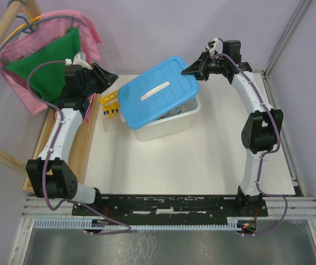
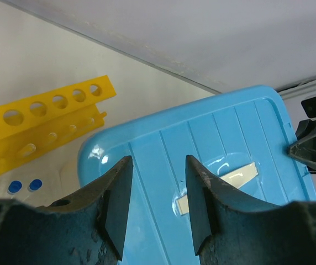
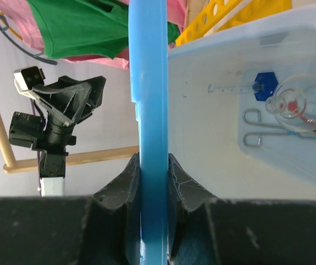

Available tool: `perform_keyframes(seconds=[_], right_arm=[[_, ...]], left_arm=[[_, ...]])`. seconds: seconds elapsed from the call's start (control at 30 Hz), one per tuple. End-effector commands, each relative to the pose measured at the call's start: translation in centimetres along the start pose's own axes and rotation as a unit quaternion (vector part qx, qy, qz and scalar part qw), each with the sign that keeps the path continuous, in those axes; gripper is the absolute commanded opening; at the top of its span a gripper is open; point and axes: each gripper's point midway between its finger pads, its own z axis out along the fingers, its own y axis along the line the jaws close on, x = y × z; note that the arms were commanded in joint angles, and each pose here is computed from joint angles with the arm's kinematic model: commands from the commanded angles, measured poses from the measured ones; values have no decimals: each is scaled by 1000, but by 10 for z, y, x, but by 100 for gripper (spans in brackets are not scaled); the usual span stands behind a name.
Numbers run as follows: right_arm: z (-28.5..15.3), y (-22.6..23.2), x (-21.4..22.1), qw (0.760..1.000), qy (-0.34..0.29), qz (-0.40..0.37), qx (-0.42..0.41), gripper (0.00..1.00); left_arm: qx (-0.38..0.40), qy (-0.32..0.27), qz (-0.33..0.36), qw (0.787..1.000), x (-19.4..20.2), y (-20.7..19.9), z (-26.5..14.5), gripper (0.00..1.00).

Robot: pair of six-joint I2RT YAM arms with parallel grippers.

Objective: Organize the chemistry lab equipment
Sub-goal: Close the lid of the storage box.

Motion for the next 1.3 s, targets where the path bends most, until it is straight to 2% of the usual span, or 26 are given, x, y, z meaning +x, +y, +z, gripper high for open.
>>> perform_keyframes(seconds=[0.0, 0.13, 0.23, 0.37, 0.63, 0.73, 0.8, 0.87, 0.93, 0.97, 1.07, 1.27], right_arm=[[-6, -8, -29, 997, -52, -51, 30, 11], [-7, -21, -30, 995, -54, -59, 61, 22], [-10, -29, -31, 992, -56, -69, 90, 42], [-18, -36, -33, 985, -63, -92, 128, 53], [-45, -44, -38, 961, -81, -143, 222, 56], [-58, -43, -38, 947, -90, -172, 257, 54], [-61, -34, -33, 941, -91, -192, 263, 48], [-55, -23, -22, 937, -77, -221, 260, 35], [-45, -12, -5, 930, -56, -250, 262, 15], [-40, -6, 4, 926, -45, -268, 264, 11], [-25, 7, 33, 908, -18, -316, 273, 7], [-12, 5, 74, 900, 43, -324, 288, 3]], left_arm=[[32, -28, 20, 999, -15, -20, -10, 50], [31, -25, 19, 999, -13, -19, -8, 50], [30, -23, 19, 999, -11, -17, -5, 50], [31, -19, 18, 999, -10, -17, -2, 50], [38, -5, 15, 999, -4, -18, 7, 50], [40, -1, 20, 999, -2, -20, 8, 50], [35, 5, 28, 999, 3, -18, 9, 46], [22, 14, 37, 999, 9, -12, 9, 43], [9, 20, 41, 999, 14, -4, 7, 36], [2, 23, 43, 999, 17, 0, 7, 34], [-19, 24, 52, 998, 23, 10, 1, 33], [-41, 50, 60, 996, 41, 27, 3, 31]])
